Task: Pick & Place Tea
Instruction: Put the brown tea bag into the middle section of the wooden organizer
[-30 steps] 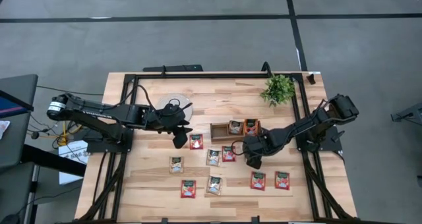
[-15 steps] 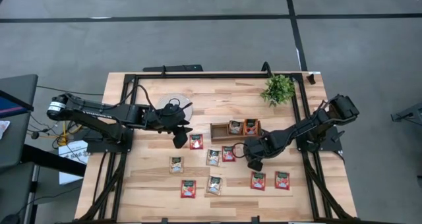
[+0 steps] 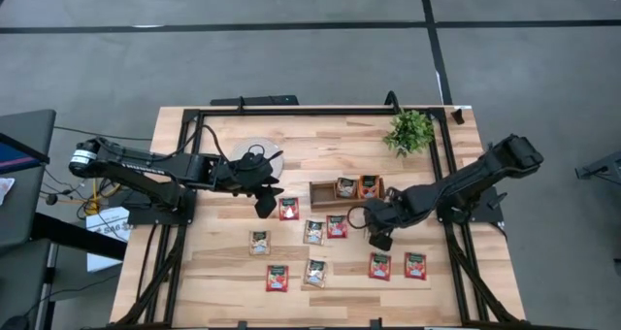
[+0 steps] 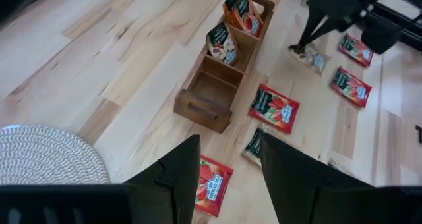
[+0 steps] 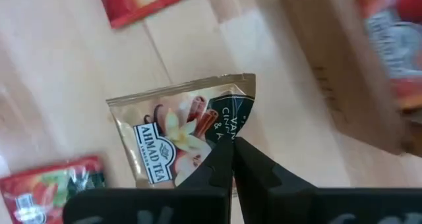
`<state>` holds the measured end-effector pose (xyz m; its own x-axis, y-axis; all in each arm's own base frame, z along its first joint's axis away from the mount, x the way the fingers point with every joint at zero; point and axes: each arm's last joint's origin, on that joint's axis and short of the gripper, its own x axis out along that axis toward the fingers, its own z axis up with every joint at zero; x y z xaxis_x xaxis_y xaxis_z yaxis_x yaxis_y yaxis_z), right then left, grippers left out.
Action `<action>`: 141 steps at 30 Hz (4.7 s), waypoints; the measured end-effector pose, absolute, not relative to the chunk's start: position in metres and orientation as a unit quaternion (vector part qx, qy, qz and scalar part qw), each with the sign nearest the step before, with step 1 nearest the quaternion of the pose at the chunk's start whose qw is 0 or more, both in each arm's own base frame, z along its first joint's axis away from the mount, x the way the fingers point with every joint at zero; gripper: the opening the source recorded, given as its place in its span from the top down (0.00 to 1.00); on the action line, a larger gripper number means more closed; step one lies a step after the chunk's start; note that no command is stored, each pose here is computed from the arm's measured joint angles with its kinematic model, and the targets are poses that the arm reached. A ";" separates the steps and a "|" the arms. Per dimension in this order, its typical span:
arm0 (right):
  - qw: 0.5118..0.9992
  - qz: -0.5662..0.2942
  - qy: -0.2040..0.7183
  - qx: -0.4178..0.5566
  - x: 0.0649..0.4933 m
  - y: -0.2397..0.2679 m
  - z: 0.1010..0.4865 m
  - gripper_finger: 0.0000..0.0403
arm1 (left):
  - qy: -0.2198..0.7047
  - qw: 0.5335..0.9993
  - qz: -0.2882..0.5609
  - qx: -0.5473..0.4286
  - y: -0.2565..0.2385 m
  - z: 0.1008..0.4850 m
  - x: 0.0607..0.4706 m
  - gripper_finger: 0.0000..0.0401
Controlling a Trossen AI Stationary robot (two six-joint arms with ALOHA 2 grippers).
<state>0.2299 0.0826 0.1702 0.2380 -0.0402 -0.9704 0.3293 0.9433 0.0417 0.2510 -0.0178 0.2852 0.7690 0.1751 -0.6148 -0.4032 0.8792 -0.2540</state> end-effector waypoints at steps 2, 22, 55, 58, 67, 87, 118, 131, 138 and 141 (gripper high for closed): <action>0.792 -0.107 0.588 0.124 0.230 0.085 0.185 1.00 | 0.301 0.922 0.157 -0.189 -0.018 0.285 0.251 0.63; 0.817 -0.241 0.494 -0.176 0.285 0.063 0.230 1.00 | 0.290 0.927 0.153 -0.183 -0.018 0.287 0.253 0.63; 0.733 -0.328 0.540 -0.253 0.321 0.062 0.162 1.00 | 0.294 0.926 0.157 -0.179 -0.017 0.287 0.252 0.63; 0.733 -0.328 0.539 -0.252 0.321 0.062 0.162 1.00 | 0.294 0.926 0.157 -0.179 -0.017 0.287 0.252 0.63; 0.737 -0.324 0.544 -0.234 0.322 0.062 0.162 1.00 | 0.294 0.926 0.157 -0.179 -0.017 0.287 0.252 0.63; 0.736 -0.325 0.555 -0.213 0.324 0.053 0.161 1.00 | 0.294 0.926 0.157 -0.179 -0.017 0.287 0.252 0.63; 0.733 -0.319 0.562 -0.210 0.324 0.051 0.161 0.99 | 0.275 0.931 0.153 -0.184 -0.018 0.290 0.254 0.63; 0.734 -0.320 0.561 -0.210 0.324 0.051 0.161 0.71 | 0.259 0.935 0.150 -0.192 -0.018 0.292 0.256 0.63; 0.720 -0.318 0.575 -0.221 0.322 0.050 0.164 0.59 | 0.259 0.935 0.150 -0.192 -0.018 0.292 0.256 0.63; 0.715 -0.325 0.573 -0.232 0.326 0.051 0.178 0.55 | 0.259 0.935 0.150 -0.191 -0.018 0.292 0.256 0.63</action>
